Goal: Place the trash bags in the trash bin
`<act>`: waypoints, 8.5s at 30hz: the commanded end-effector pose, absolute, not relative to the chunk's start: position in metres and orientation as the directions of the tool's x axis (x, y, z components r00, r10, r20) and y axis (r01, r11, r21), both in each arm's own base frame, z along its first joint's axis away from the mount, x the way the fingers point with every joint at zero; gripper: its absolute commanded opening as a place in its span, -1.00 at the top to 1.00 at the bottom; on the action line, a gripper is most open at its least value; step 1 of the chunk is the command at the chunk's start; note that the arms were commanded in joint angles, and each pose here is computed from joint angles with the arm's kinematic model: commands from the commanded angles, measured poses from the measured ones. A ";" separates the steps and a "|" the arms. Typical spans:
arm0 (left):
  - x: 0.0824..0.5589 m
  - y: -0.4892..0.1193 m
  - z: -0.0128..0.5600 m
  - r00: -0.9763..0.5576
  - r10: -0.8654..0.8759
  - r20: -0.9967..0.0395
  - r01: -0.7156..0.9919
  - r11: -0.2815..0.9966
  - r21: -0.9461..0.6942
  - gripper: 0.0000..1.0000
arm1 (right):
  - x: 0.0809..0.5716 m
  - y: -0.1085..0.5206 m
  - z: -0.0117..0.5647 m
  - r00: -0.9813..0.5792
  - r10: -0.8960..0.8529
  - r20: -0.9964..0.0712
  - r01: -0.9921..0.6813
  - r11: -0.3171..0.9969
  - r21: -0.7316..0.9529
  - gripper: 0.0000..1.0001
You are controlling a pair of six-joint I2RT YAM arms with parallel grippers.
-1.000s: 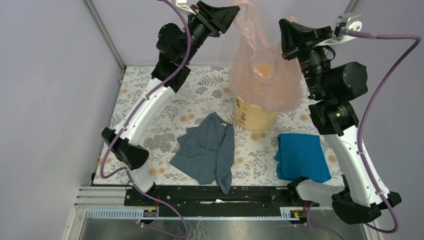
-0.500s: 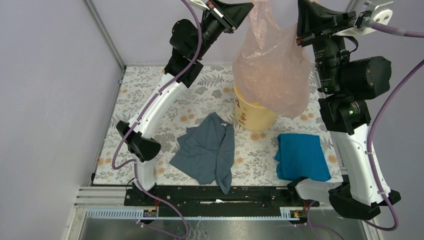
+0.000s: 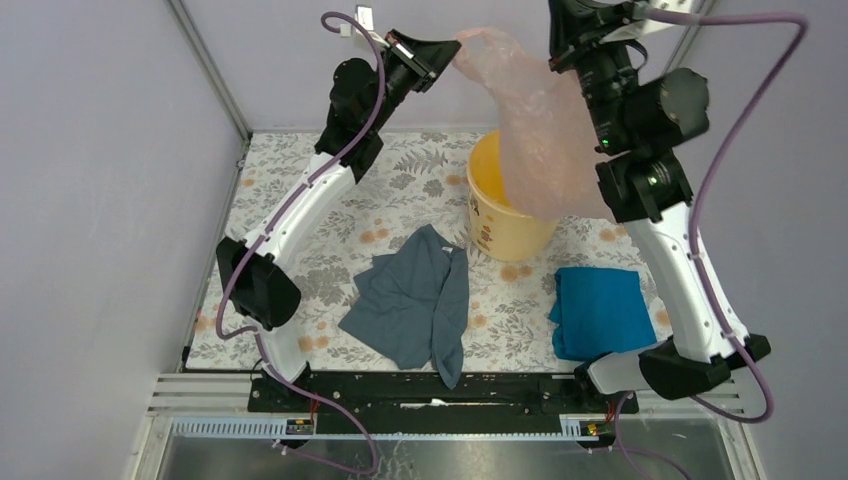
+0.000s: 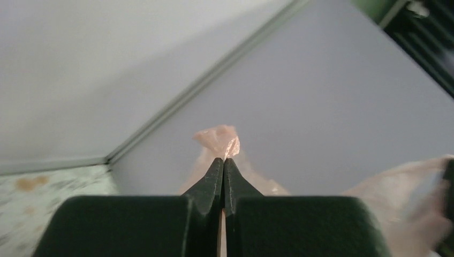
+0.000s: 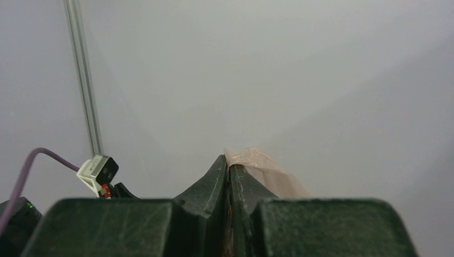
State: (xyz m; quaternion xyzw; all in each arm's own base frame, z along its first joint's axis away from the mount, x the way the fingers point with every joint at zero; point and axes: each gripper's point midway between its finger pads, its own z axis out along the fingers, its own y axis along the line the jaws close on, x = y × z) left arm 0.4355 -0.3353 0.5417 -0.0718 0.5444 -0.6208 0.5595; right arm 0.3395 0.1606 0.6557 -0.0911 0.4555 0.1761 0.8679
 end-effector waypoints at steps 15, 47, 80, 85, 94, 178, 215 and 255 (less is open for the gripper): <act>0.453 -0.227 0.508 -0.231 -0.814 -0.534 0.515 0.363 -0.777 1.00 | 0.402 0.230 0.592 0.231 0.480 -0.846 -0.654 0.720 0.230 0.70; 0.448 -0.210 0.481 -0.236 -0.812 -0.534 0.476 0.382 -0.792 1.00 | 0.319 0.148 0.492 -0.237 0.184 -0.954 -0.334 0.906 0.258 -0.99; 0.450 -0.206 0.468 -0.247 -0.819 -0.517 0.417 0.392 -0.820 1.00 | 0.376 0.086 0.357 -0.364 0.458 -0.811 -0.044 0.861 0.506 0.09; 0.446 -0.220 0.465 -0.308 -0.809 -0.500 0.466 0.330 -0.821 1.00 | 0.395 0.091 0.323 -0.411 0.488 -0.770 0.000 0.844 0.536 0.11; 0.435 -0.230 0.477 -0.349 -0.797 -0.493 0.511 0.279 -0.813 1.00 | 0.419 0.102 0.268 -0.532 0.497 -0.686 0.059 0.830 0.555 0.20; 0.404 -0.323 0.324 -0.567 -0.506 -0.650 0.411 0.510 -0.755 1.00 | 0.360 0.045 0.321 -0.315 0.303 -0.899 0.217 0.945 0.243 0.82; 0.358 -0.342 0.347 -0.580 -0.410 -0.704 0.511 0.490 -0.707 1.00 | 0.382 0.135 0.300 -0.632 0.087 -0.770 -0.152 0.961 0.233 -0.70; 0.336 -0.329 0.306 -0.643 -0.321 -0.695 0.470 0.551 -0.689 1.00 | 0.414 0.150 0.325 -0.113 -0.601 -0.791 -0.650 0.647 -0.399 -0.65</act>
